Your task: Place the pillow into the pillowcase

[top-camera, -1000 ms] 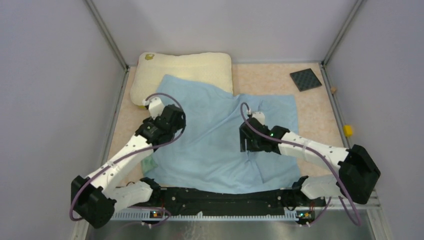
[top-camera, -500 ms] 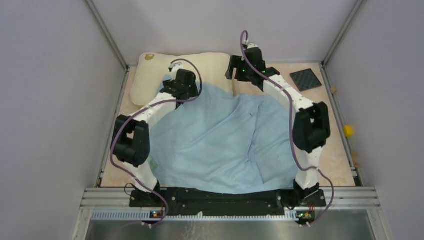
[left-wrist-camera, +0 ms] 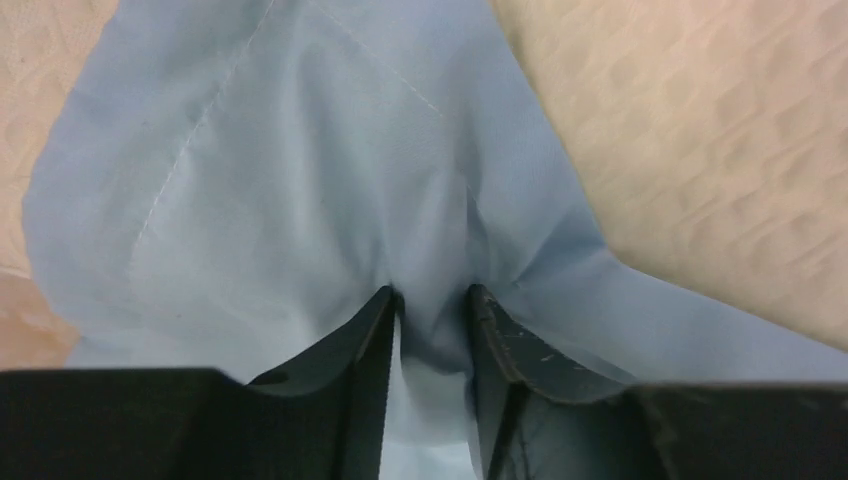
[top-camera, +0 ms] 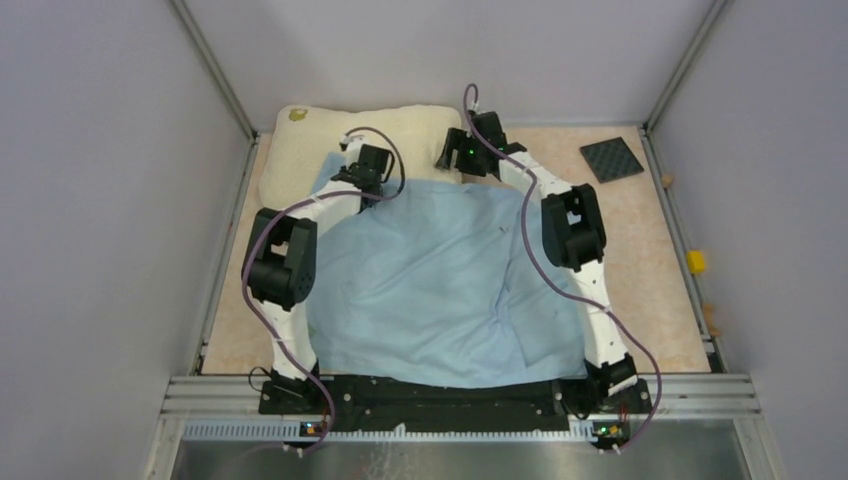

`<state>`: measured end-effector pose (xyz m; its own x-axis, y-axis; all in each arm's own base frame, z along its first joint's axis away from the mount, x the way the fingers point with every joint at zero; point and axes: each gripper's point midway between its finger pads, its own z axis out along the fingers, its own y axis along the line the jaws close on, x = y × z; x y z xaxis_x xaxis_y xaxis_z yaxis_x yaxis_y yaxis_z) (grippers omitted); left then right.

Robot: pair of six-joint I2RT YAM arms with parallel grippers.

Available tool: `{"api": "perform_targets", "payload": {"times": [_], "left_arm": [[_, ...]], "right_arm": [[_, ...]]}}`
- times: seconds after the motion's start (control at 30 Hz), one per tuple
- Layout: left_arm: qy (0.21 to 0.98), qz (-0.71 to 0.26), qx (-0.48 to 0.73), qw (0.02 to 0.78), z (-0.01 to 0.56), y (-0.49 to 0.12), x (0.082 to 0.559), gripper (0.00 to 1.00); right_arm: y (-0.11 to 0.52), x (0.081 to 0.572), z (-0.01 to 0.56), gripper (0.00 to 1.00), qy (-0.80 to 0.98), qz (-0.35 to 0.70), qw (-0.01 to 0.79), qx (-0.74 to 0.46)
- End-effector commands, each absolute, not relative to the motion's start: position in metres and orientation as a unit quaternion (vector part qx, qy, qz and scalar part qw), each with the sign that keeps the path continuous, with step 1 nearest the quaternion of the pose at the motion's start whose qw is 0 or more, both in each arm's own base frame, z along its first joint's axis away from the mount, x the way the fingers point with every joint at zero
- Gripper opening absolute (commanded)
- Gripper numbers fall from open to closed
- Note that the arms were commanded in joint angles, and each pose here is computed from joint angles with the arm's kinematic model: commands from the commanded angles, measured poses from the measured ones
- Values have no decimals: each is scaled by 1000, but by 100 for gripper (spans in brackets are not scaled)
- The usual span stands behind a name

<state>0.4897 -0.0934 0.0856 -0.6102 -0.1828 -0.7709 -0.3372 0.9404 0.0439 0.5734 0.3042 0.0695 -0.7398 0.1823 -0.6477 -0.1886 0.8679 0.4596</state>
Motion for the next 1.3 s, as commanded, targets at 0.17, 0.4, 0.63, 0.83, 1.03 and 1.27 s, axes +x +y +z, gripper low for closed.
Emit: {"api": "perform_targets", "payload": {"times": [0.17, 0.4, 0.63, 0.83, 1.03, 1.27], "left_arm": [[895, 114, -197, 384, 85, -51, 414, 6], [900, 63, -221, 369, 64, -56, 374, 0], [897, 37, -243, 368, 52, -63, 375, 0], [889, 60, -276, 360, 47, -43, 386, 0], [876, 100, -313, 352, 43, 0, 411, 0], [857, 155, -337, 357, 48, 61, 455, 0]], "right_arm": [[332, 572, 113, 10, 864, 337, 375, 11], [338, 591, 237, 0, 817, 330, 473, 19], [333, 584, 362, 0, 731, 353, 582, 43], [309, 569, 439, 0, 680, 349, 643, 54], [275, 515, 523, 0, 646, 362, 671, 39], [188, 450, 552, 0, 671, 324, 664, 62]]}}
